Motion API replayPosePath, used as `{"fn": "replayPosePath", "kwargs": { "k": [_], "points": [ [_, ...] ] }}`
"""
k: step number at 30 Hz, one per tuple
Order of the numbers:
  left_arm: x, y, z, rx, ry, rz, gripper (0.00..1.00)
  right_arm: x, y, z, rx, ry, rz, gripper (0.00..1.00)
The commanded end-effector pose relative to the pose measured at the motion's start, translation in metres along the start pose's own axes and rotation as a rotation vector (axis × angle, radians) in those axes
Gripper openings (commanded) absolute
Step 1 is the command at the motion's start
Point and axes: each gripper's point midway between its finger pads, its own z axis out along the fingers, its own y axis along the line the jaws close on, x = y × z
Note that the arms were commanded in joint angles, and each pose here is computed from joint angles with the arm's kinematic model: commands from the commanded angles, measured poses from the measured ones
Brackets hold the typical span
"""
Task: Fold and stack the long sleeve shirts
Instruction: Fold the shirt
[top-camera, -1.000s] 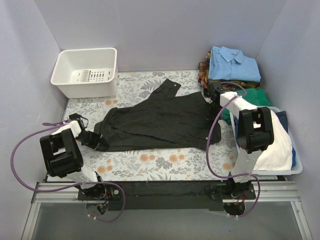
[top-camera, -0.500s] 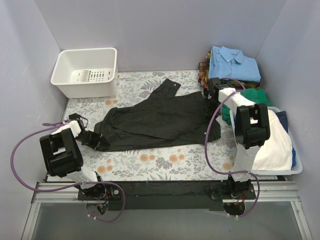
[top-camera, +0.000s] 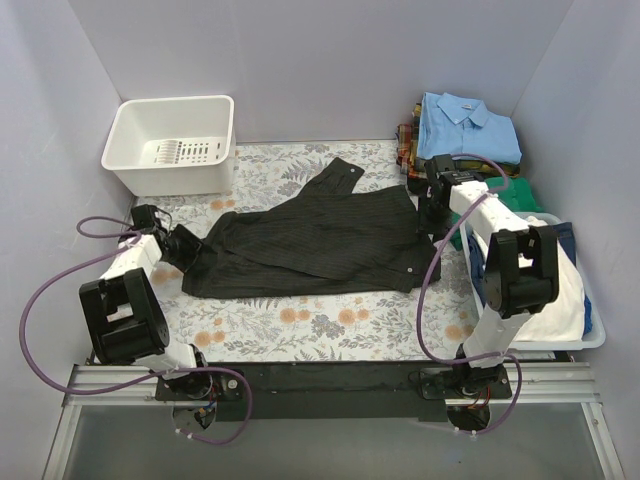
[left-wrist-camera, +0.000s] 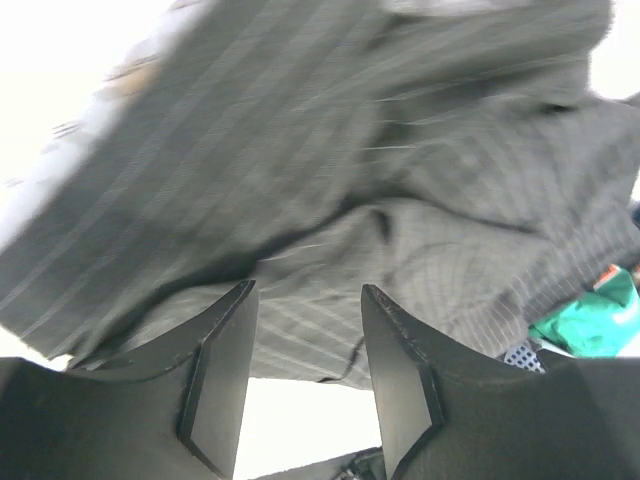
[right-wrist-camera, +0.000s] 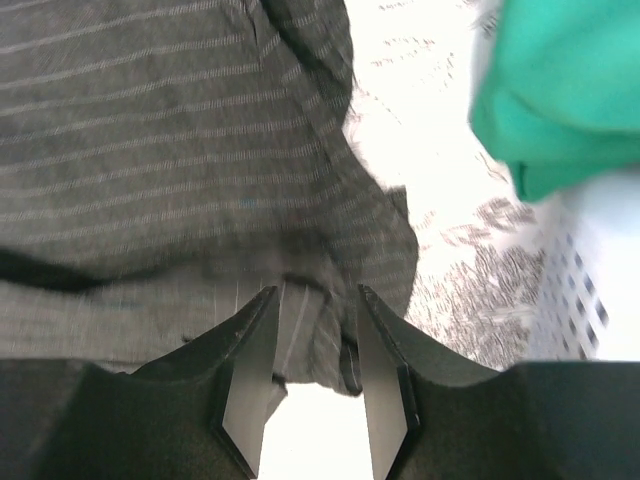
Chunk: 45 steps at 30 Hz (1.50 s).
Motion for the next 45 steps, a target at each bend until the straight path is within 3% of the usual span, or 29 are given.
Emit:
{"fn": "replayPosePath", "kwargs": {
  "k": [1,7,17,20,21,22,23,34,40,42,44,45],
  "points": [
    [-0.010,-0.037,-0.013,0.117,-0.064,0.103,0.46,0.015,-0.009,-0.021,0.007,-0.012,-0.002,0.45],
    [-0.012,-0.059,-0.008,0.164,-0.075,0.142,0.46,0.063,-0.011,-0.017,-0.035,0.099,-0.027,0.44],
    [-0.010,-0.082,0.029,0.132,-0.063,0.186,0.46,0.089,-0.016,0.004,-0.012,0.196,-0.060,0.35],
    [-0.011,-0.077,0.044,0.102,-0.052,0.175,0.46,0.088,-0.017,0.010,0.000,0.206,-0.061,0.26],
    [-0.011,-0.072,0.051,0.076,-0.050,0.169,0.46,0.087,-0.017,0.011,0.005,0.206,-0.065,0.10],
    [-0.012,-0.069,0.054,0.063,-0.047,0.161,0.45,0.088,-0.019,0.012,0.013,0.213,-0.061,0.02],
    [-0.013,-0.067,0.057,0.049,-0.047,0.155,0.45,0.090,-0.020,0.011,0.020,0.220,-0.062,0.01],
    [-0.021,-0.001,0.071,-0.265,-0.103,0.074,0.44,0.136,-0.044,0.004,0.098,0.319,-0.046,0.01],
    [-0.022,0.019,0.062,-0.312,-0.112,0.056,0.45,0.144,-0.042,0.006,0.081,0.350,-0.046,0.01],
    [-0.024,0.020,0.057,-0.309,-0.121,0.077,0.45,0.138,-0.040,0.004,0.072,0.333,-0.046,0.08],
    [-0.023,0.022,0.054,-0.316,-0.123,0.089,0.45,0.130,-0.039,-0.001,0.068,0.305,-0.047,0.24],
    [-0.025,0.023,0.052,-0.314,-0.128,0.106,0.45,0.121,-0.036,-0.004,0.060,0.281,-0.047,0.27]
  ]
}}
